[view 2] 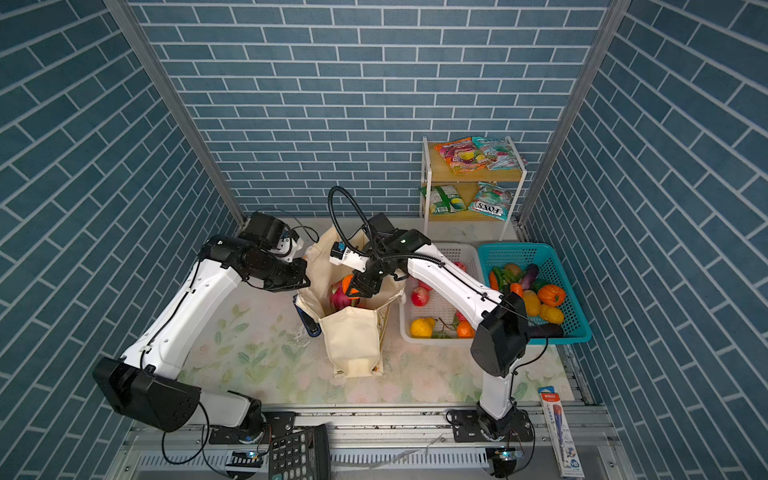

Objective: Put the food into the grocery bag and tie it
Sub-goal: 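Carry the orange into the bag beside the dragon fruit with the right gripper, then release the orange and move the right gripper back over the white basket, then lower the right gripper onto a red apple in the white basket, then grasp the red apple with the right gripper and lift it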

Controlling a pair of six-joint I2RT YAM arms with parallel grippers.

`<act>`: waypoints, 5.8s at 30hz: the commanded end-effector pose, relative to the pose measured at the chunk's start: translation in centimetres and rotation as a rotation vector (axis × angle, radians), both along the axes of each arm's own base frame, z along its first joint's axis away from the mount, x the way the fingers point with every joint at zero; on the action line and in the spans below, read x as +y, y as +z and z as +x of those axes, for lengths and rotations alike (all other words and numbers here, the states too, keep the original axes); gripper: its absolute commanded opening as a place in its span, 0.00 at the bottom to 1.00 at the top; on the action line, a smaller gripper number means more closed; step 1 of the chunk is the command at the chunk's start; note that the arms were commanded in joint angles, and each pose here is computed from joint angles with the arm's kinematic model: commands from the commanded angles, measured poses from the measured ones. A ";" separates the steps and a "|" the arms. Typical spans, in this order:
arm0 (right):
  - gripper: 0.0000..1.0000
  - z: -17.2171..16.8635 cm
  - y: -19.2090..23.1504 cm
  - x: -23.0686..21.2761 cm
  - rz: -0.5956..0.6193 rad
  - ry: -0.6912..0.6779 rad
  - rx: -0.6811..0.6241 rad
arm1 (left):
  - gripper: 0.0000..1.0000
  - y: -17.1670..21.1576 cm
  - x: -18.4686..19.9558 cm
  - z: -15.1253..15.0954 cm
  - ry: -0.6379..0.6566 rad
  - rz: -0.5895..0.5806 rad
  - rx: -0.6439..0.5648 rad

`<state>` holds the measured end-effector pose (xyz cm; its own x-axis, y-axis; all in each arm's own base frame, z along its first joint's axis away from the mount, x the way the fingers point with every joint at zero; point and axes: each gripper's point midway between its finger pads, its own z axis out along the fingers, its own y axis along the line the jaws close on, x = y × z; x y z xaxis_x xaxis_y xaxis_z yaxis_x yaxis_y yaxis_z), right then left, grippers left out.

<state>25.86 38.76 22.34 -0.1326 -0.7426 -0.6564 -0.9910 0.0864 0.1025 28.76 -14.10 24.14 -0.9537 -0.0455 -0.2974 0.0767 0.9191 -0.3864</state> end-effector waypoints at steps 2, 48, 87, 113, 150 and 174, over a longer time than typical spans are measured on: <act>0.18 -1.3 -1.1 0.4 -0.036 0.080 0.022 | 0.02 0.8 0.0 0.0 -0.025 0.019 -0.019; 0.99 -0.9 -8.0 0.4 -0.223 0.058 -0.044 | 0.02 2.3 -0.2 0.3 -0.043 0.007 -0.071; 0.86 11.7 5.3 -30.6 0.498 -1.834 -0.165 | 0.02 0.7 0.1 -0.4 -0.017 0.010 -0.032; 0.77 14.1 -12.2 -24.0 0.123 -2.083 0.681 | 0.03 0.2 -0.2 -0.1 -0.007 0.011 -0.027; 0.64 13.2 -17.5 -23.3 -0.051 -2.030 0.715 | 0.04 0.8 -0.4 0.5 -0.012 0.017 -0.029; 0.37 14.0 2.0 -23.1 0.163 -1.609 0.202 | 0.04 0.3 -0.5 0.2 -0.019 0.006 -0.026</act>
<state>40.70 16.04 21.13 -0.7467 0.4813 -0.4591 0.2836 0.8547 0.4348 29.37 -14.31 24.71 -0.9424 -0.0437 -0.3316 0.0898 0.9219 -0.3769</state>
